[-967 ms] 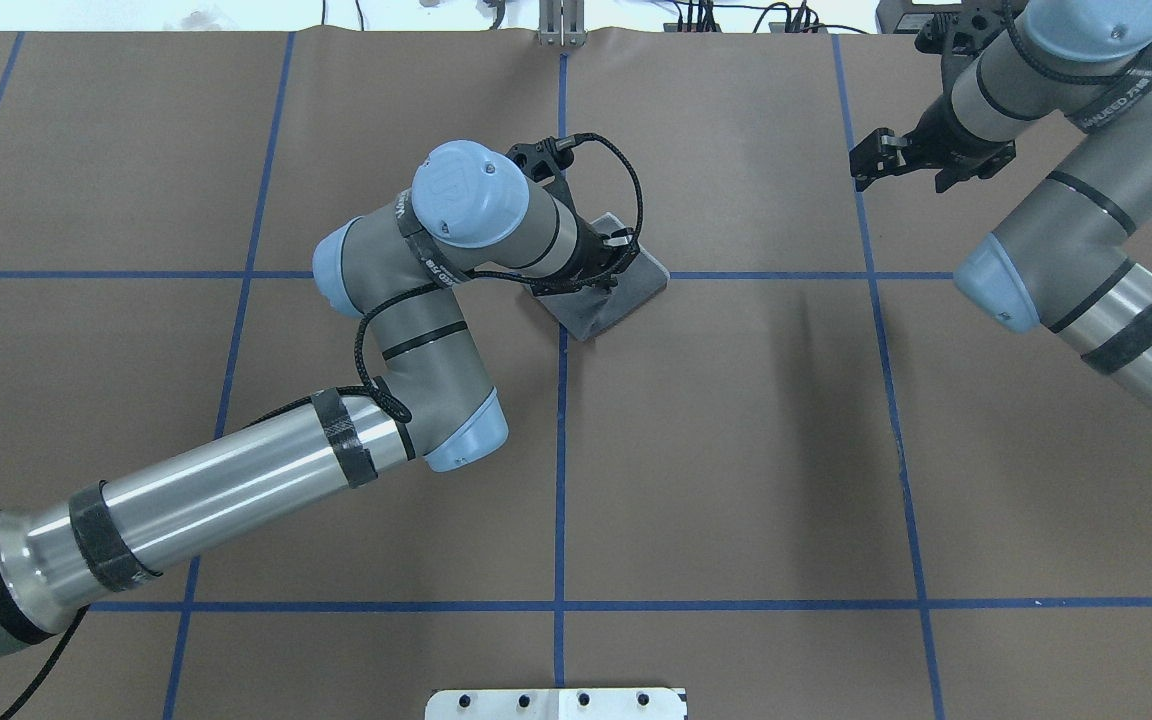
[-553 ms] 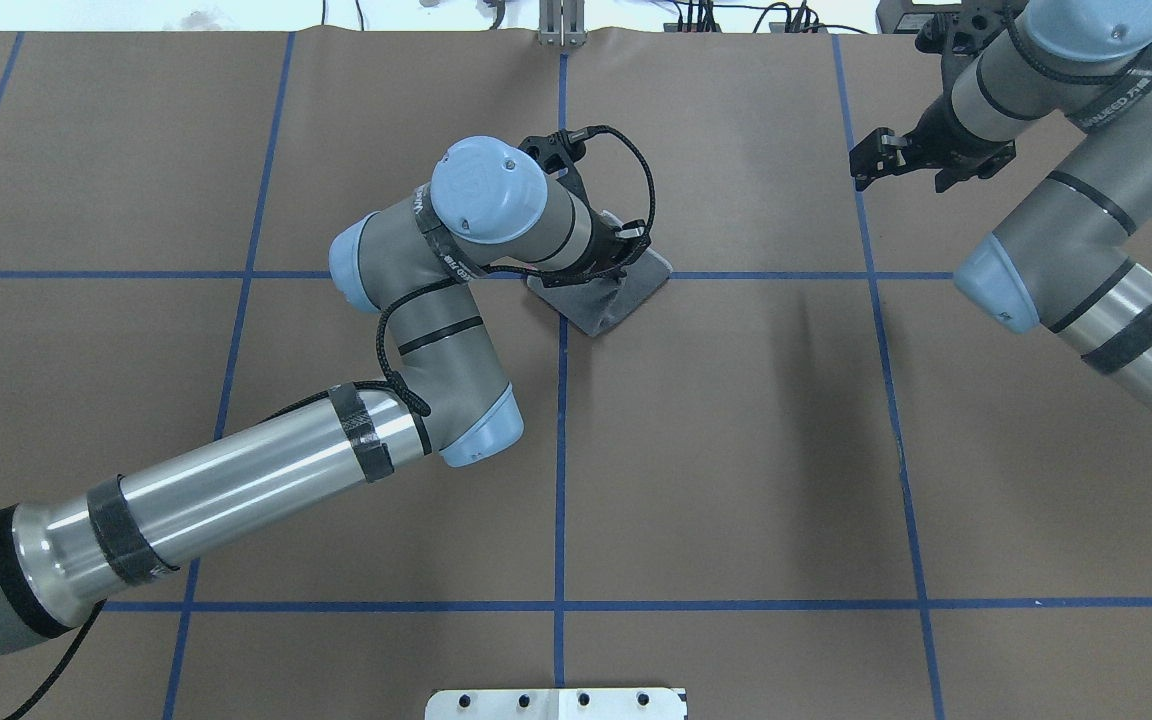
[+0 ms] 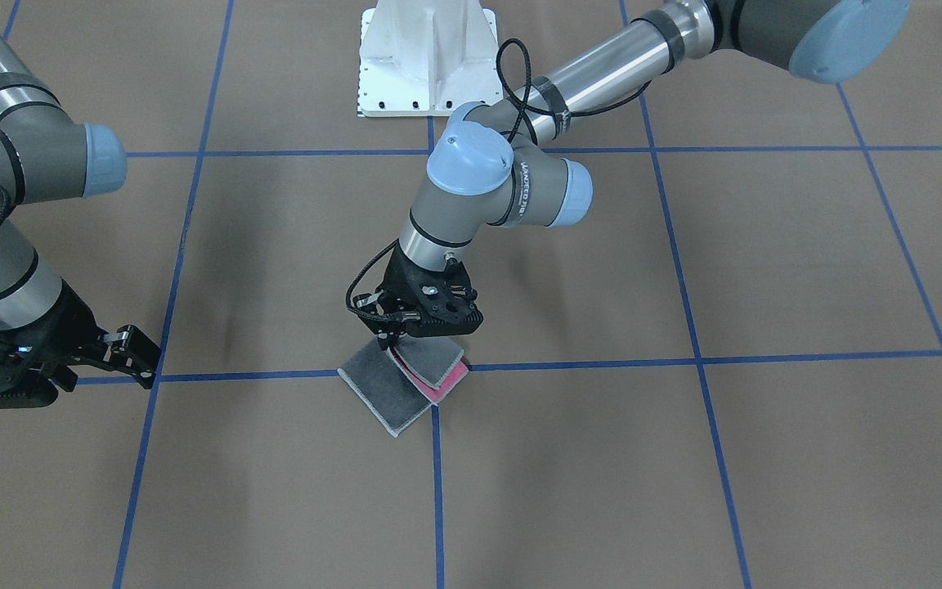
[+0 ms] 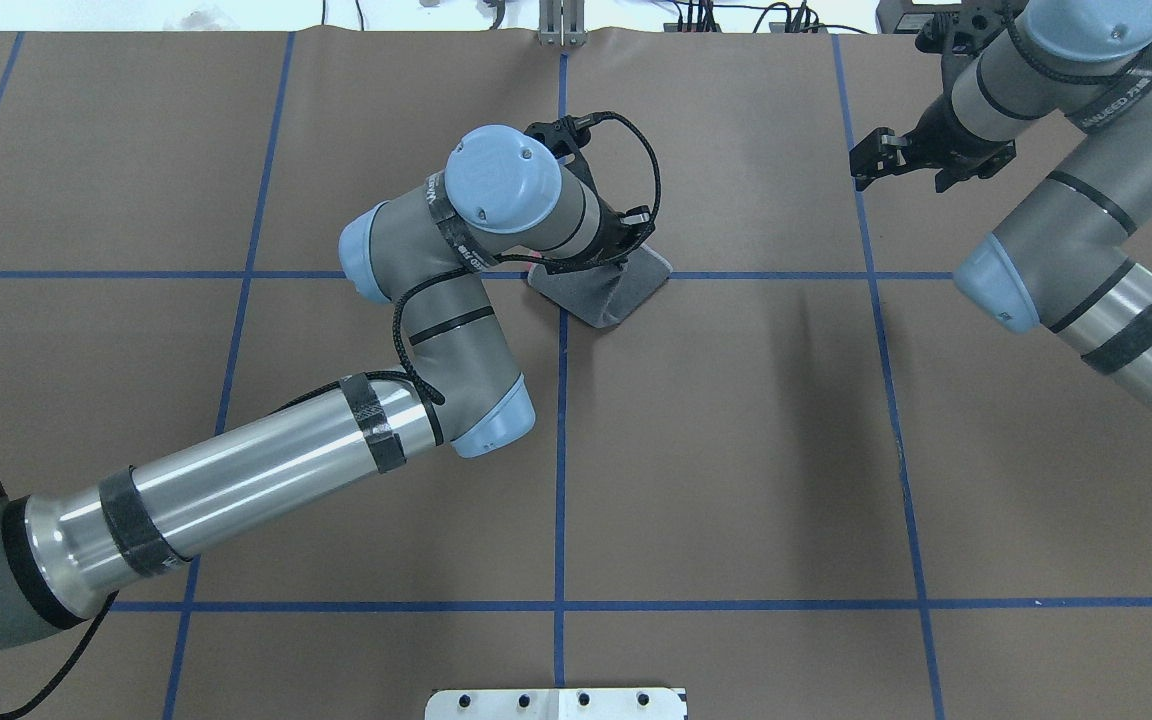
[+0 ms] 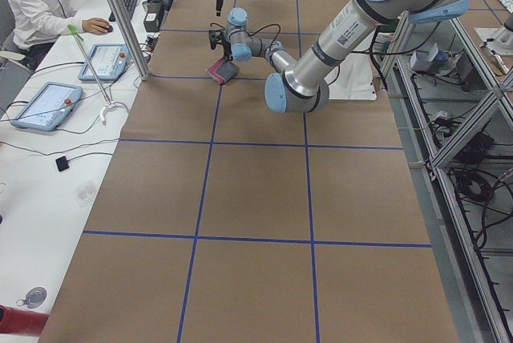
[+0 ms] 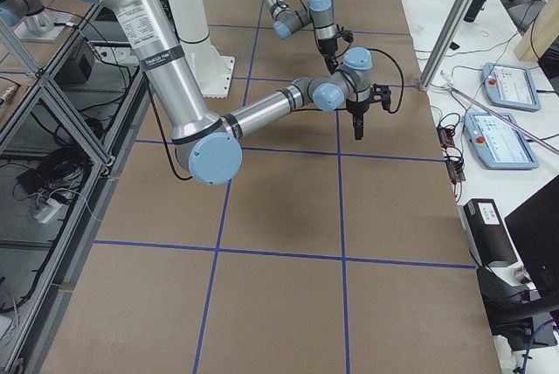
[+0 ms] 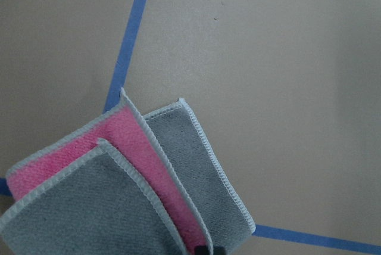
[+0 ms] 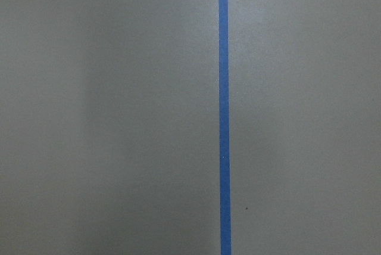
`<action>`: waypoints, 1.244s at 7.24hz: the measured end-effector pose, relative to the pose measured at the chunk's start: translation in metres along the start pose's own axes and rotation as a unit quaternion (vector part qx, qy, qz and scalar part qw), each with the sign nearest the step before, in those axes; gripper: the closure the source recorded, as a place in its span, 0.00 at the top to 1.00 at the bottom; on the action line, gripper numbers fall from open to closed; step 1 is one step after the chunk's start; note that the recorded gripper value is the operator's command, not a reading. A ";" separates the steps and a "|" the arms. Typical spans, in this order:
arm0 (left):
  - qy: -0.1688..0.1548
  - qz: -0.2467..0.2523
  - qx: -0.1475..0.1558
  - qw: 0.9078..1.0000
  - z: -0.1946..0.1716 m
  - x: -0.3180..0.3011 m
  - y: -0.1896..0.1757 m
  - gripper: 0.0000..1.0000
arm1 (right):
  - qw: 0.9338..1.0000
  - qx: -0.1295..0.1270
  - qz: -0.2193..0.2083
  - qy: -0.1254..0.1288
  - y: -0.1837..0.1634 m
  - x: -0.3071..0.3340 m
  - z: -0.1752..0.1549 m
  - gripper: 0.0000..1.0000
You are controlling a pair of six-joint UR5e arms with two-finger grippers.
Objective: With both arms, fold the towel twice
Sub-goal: 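Lower the held end onto the strip's other end with the left gripper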
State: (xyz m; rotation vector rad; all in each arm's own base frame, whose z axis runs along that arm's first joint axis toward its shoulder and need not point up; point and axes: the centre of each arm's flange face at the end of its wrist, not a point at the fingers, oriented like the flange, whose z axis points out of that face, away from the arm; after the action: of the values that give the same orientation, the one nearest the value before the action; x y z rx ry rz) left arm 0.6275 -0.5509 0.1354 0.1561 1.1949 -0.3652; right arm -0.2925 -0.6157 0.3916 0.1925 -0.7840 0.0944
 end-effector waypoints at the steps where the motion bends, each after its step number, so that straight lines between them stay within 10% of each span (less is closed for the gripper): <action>1: -0.003 -0.001 0.000 1.000 0.003 0.007 -0.001 0.00 | 1.000 0.000 0.000 0.000 0.000 0.000 0.000 1.00; 9: -0.022 0.011 0.011 1.000 0.024 0.036 0.001 0.00 | 1.000 0.001 0.001 0.000 0.000 0.000 -0.001 1.00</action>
State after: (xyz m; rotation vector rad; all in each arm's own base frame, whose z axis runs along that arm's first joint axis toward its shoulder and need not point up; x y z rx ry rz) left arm 0.6603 -0.5646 0.1111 0.1790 1.1462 -0.3604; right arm -0.2923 -0.6157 0.3910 0.1938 -0.7839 0.0969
